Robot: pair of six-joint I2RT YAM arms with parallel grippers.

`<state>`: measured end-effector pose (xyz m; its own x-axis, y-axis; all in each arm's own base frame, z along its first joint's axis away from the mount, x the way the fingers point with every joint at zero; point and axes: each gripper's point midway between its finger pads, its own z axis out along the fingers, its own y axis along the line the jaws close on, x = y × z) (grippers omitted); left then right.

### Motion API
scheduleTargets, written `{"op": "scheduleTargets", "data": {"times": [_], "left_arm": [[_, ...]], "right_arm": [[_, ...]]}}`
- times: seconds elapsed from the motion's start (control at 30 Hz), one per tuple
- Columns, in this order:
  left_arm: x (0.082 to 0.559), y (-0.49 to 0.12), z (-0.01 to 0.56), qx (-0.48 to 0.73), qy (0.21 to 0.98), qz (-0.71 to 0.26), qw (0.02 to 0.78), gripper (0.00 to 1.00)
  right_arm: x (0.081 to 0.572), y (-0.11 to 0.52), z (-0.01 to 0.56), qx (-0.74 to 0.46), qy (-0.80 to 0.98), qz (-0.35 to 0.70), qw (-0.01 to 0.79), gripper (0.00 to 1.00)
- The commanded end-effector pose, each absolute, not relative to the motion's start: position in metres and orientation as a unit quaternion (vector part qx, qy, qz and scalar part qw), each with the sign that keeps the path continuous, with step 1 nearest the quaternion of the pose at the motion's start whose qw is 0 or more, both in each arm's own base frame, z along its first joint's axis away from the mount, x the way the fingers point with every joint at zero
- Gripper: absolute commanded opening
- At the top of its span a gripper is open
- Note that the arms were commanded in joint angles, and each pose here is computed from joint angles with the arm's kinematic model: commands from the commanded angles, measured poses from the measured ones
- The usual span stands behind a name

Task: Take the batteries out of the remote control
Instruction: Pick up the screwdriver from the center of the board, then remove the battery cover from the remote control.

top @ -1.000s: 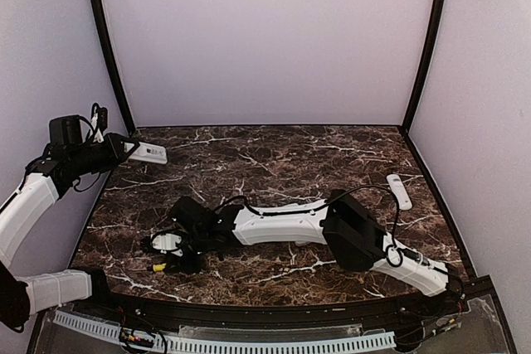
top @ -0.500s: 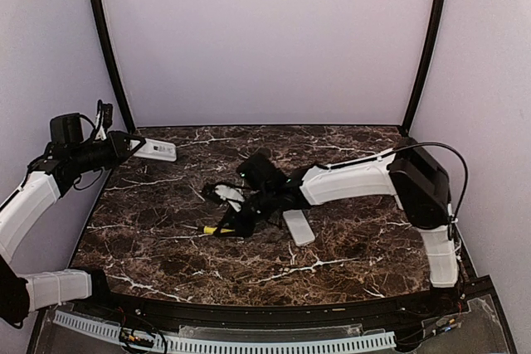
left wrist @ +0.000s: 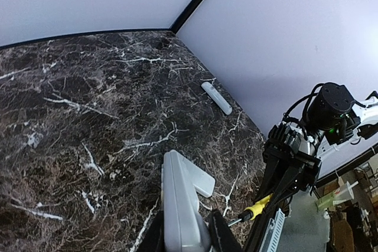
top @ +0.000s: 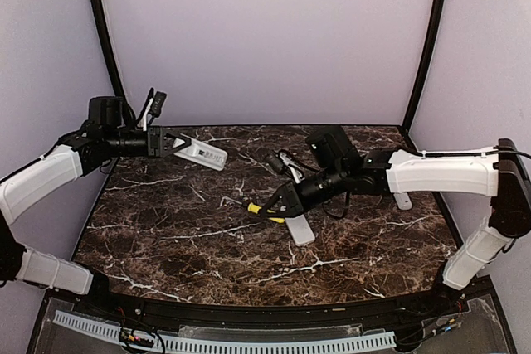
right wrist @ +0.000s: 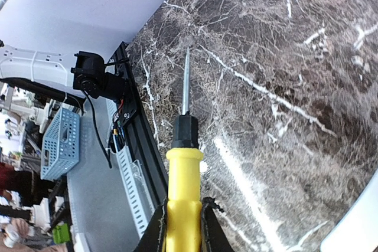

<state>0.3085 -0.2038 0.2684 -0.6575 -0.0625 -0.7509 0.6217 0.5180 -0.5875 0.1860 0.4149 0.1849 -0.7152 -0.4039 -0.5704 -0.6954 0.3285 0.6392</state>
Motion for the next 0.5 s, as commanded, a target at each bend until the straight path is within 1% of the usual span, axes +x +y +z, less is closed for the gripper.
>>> {"op": "scheduleTargets", "data": {"times": [0.0,0.17,0.47], "left_arm": [[0.306,-0.222,0.291,0.249,0.754,-0.477,0.378,0.0],[0.304,-0.232,0.281,0.256,0.748,-0.507,0.344,0.0],[0.295,-0.236,0.275,0.265,0.747,-0.516,0.325,0.0]], "right_arm": [[0.184,0.398,0.191,-0.267,0.831,0.469,0.136,0.0],[0.189,0.389,0.207,-0.237,0.833,0.468,0.176,0.0],[0.205,0.394,0.223,-0.232,0.828,0.462,0.216,0.0]]}}
